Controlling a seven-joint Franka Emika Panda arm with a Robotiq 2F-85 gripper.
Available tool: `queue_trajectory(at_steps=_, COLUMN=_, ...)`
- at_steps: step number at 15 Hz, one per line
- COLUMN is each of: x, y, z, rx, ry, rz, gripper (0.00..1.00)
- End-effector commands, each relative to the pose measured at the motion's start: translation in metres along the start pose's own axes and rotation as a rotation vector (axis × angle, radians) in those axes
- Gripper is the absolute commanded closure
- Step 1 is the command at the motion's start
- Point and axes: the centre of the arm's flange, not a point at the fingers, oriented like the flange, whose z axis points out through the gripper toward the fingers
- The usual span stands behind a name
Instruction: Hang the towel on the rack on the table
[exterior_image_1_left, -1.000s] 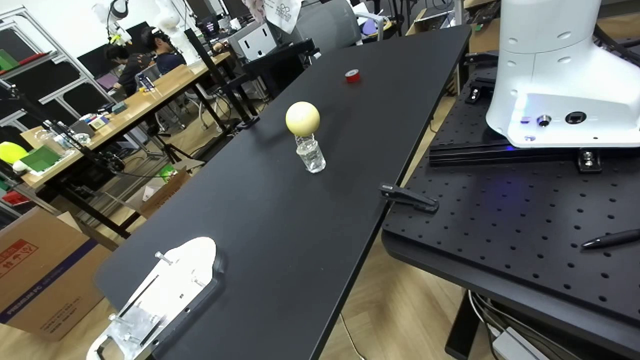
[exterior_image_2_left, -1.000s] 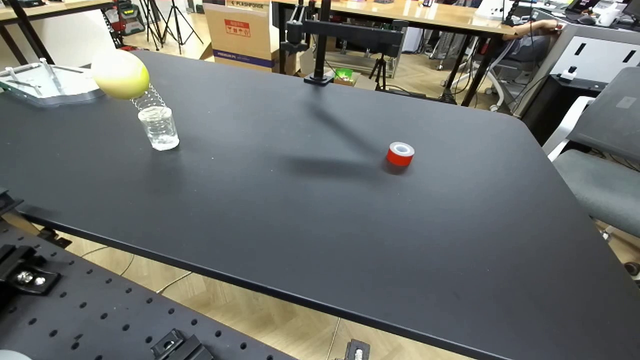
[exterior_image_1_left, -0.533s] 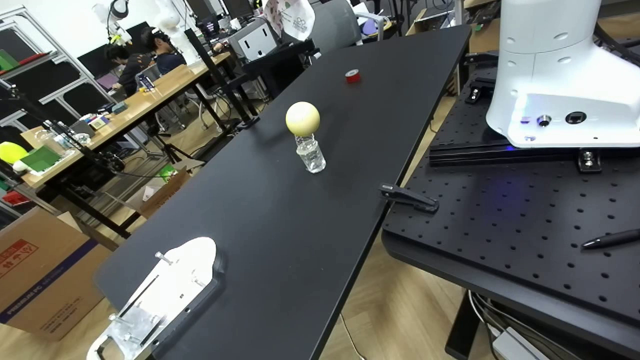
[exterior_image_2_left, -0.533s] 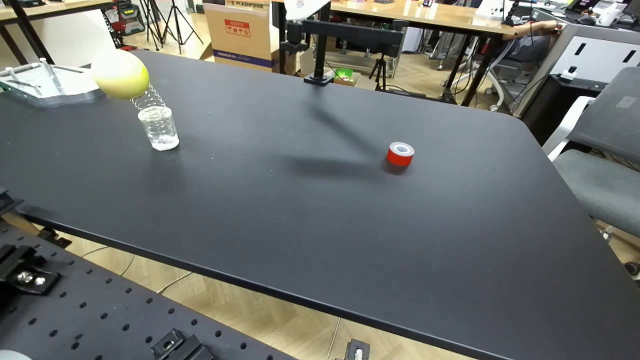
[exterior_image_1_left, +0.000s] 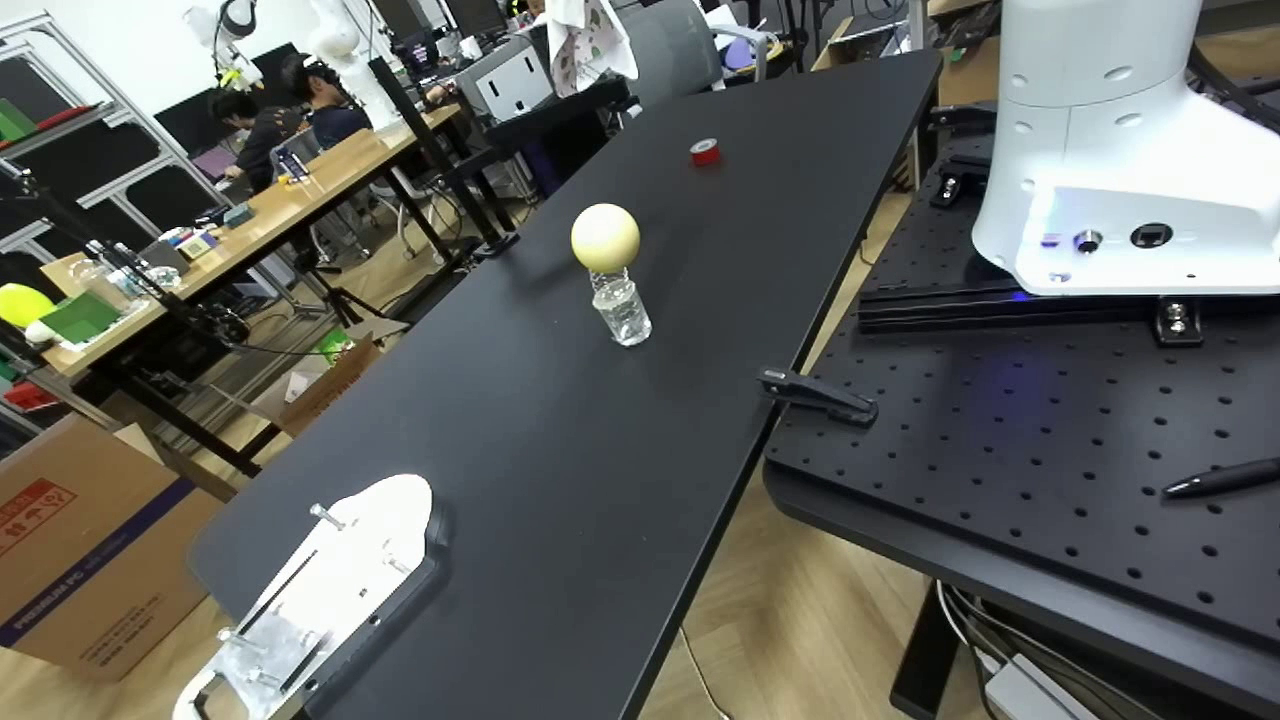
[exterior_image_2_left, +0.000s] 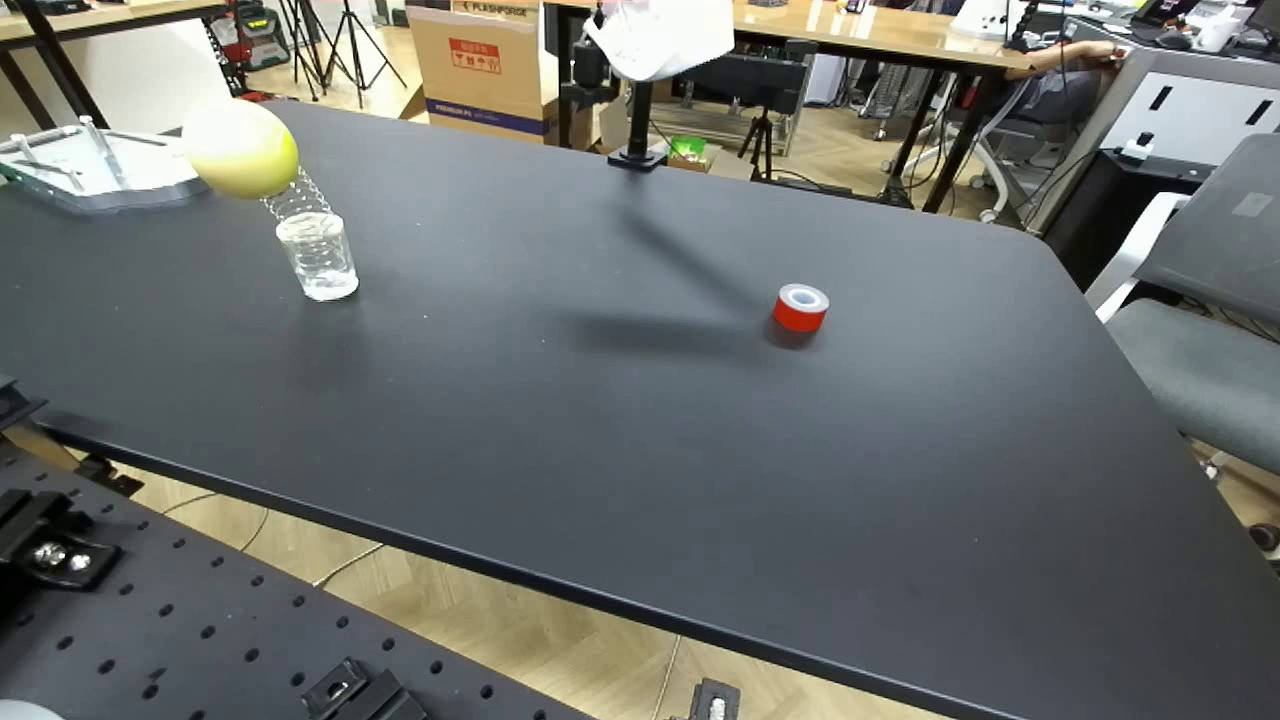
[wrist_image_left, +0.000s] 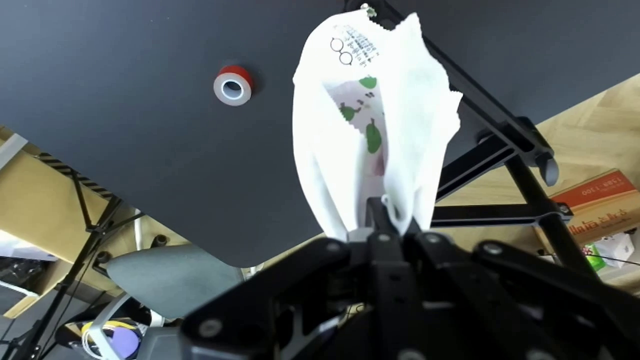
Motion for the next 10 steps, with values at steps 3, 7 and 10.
queue_trajectory(at_steps=3, x=0.006, y=0.006, z=0.004, rx=-0.011, ry=0.005, rz=-0.013, gripper=0.99)
queue_trajectory(at_steps=7, x=0.0, y=-0.008, z=0.024, rx=-0.018, ry=-0.032, rz=-0.051, gripper=0.99)
queue_trajectory(at_steps=10, x=-0.008, y=-0.024, z=0.041, rx=-0.023, ry=-0.068, rz=-0.089, gripper=0.99)
